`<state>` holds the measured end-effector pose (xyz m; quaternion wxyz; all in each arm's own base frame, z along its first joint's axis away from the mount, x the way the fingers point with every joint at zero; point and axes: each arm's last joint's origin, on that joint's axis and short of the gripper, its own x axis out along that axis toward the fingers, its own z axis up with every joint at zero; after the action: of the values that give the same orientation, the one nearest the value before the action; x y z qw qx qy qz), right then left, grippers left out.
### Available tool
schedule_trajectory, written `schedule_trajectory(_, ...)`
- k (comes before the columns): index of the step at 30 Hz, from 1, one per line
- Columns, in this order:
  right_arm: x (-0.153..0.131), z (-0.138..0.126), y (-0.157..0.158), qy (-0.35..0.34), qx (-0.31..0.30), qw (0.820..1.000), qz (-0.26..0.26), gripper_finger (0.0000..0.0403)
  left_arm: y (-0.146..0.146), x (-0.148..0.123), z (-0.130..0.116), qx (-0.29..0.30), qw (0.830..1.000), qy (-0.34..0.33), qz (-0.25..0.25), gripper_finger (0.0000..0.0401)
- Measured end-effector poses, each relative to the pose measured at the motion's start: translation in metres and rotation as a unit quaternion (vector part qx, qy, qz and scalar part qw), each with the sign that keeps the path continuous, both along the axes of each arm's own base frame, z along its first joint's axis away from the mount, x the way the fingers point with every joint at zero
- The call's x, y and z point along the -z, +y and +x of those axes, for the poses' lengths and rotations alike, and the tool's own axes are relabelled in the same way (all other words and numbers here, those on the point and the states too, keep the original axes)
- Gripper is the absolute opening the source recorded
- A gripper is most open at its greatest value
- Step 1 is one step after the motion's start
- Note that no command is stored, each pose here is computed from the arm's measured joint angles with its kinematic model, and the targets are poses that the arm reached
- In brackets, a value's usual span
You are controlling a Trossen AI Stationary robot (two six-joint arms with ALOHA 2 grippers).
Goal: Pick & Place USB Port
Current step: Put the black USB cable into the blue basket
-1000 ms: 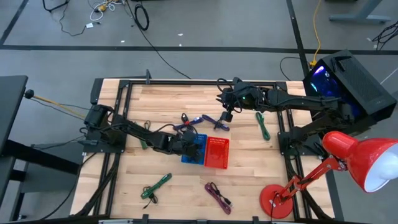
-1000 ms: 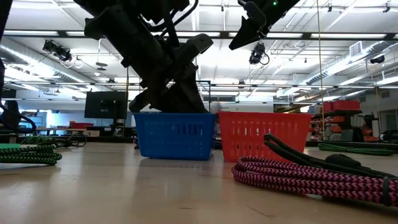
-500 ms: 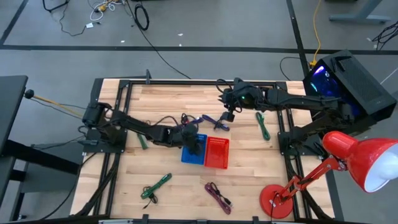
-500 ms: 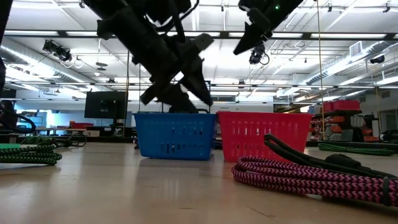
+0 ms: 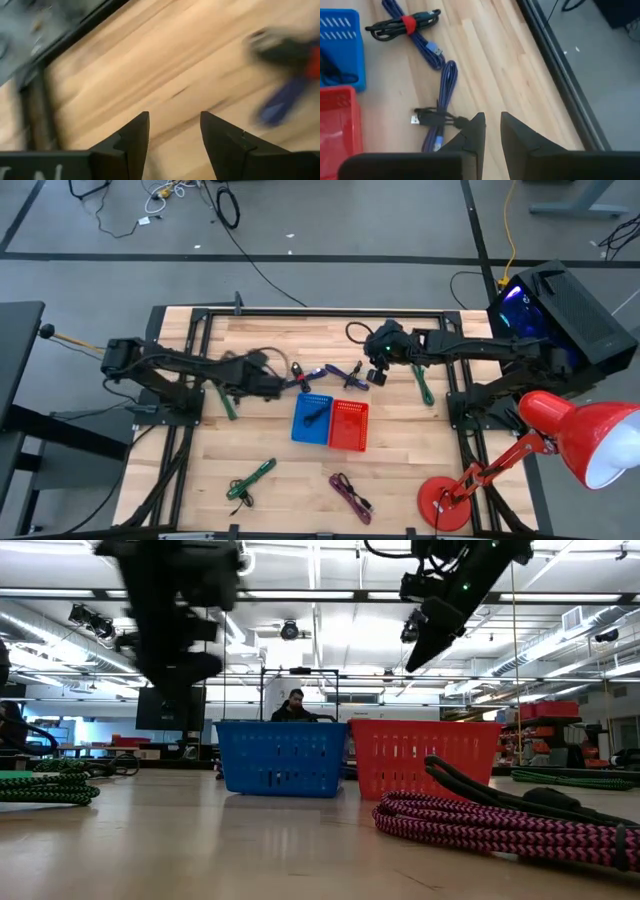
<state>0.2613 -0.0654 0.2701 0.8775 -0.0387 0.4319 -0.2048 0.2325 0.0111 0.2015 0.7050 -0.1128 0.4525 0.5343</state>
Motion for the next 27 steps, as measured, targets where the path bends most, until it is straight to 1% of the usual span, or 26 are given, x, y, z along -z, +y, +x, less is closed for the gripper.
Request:
schedule_trajectory(3, 0.009, -0.003, 0.002, -0.017, -0.008, 1.000, 0.006, 0.0062, -0.001, 0.009, -0.025, -0.051, 0.998, -0.007, -0.021, 0.0182)
schedule_trajectory(5, 0.012, -0.002, 0.004, -0.042, -0.024, 0.999, 0.015, 0.0062, -0.002, 0.019, -0.040, -0.076, 0.996, -0.019, -0.041, 0.0183)
schedule_trajectory(9, 0.013, -0.004, 0.010, -0.068, -0.044, 0.996, 0.022, 0.0062, 0.000, 0.037, -0.062, -0.115, 0.990, -0.048, -0.069, 0.0183)
schedule_trajectory(13, 0.009, -0.005, 0.017, -0.077, -0.057, 0.995, 0.020, 0.0062, 0.002, 0.045, -0.066, -0.118, 0.981, -0.113, -0.103, 0.0183)
schedule_trajectory(15, 0.007, -0.006, 0.019, -0.085, -0.059, 0.994, 0.018, 0.0062, 0.004, 0.047, -0.065, -0.116, 0.976, -0.134, -0.127, 0.0183)
schedule_trajectory(18, 0.005, -0.006, 0.023, -0.087, -0.062, 0.994, 0.012, 0.0062, 0.007, 0.050, -0.064, -0.114, 0.974, -0.139, -0.137, 0.0183)
schedule_trajectory(23, 0.005, -0.005, 0.030, -0.089, -0.073, 0.993, 0.010, 0.0062, 0.010, 0.052, -0.066, -0.123, 0.975, -0.127, -0.138, 0.0183)
schedule_trajectory(27, 0.004, -0.005, 0.032, -0.090, -0.078, 0.993, 0.011, 0.0062, 0.009, 0.052, -0.066, -0.127, 0.974, -0.129, -0.139, 0.0183)
